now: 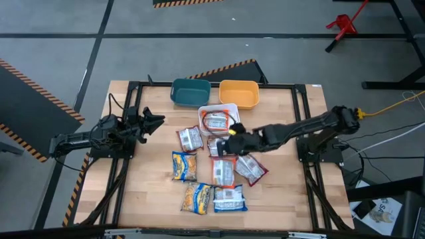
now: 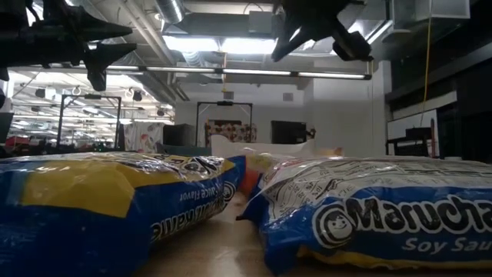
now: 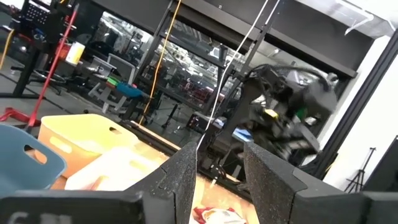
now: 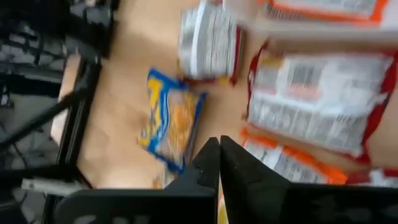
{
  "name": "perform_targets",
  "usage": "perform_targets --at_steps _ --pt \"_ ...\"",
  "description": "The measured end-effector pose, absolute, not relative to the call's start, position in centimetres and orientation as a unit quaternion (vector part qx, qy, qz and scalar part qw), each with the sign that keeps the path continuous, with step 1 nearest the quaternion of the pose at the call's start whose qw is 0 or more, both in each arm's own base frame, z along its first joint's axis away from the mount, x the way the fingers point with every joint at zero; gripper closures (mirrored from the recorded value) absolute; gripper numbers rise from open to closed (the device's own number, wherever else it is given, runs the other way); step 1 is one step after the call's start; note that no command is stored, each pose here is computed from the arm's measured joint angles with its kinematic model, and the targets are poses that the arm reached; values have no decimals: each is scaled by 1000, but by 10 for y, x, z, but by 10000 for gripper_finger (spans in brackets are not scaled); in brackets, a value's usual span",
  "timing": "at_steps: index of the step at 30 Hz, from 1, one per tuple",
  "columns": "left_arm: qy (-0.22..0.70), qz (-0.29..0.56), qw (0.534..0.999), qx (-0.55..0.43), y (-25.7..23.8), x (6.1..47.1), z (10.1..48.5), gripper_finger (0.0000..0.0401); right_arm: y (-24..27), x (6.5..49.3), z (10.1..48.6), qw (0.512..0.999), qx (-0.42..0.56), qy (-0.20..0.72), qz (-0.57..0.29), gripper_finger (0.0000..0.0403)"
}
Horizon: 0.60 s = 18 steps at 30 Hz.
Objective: Sort Maruchan noodles
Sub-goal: Put the orange noodle pack into the white bin
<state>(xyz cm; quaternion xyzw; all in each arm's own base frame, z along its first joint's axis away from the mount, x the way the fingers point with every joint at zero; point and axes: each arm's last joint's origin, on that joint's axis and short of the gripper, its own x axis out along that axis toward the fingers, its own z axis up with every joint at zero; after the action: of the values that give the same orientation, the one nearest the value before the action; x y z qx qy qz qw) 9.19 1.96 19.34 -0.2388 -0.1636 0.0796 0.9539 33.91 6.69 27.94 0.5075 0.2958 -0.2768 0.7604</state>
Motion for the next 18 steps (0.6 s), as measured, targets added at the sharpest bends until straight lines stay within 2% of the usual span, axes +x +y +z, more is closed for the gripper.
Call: perform_targets --at_steps 5,8,12,18 --pt "-163 80 954 -239 20 92 193 274 61 335 279 770 473 349 -249 397" --pt "-164 81 954 -239 20 92 193 274 67 337 267 758 469 399 -215 367" --pt "-163 87 953 -240 20 92 193 274 87 342 245 740 469 446 -183 274" --pt "-163 105 951 -242 21 92 192 274 110 348 214 702 485 478 -211 105"
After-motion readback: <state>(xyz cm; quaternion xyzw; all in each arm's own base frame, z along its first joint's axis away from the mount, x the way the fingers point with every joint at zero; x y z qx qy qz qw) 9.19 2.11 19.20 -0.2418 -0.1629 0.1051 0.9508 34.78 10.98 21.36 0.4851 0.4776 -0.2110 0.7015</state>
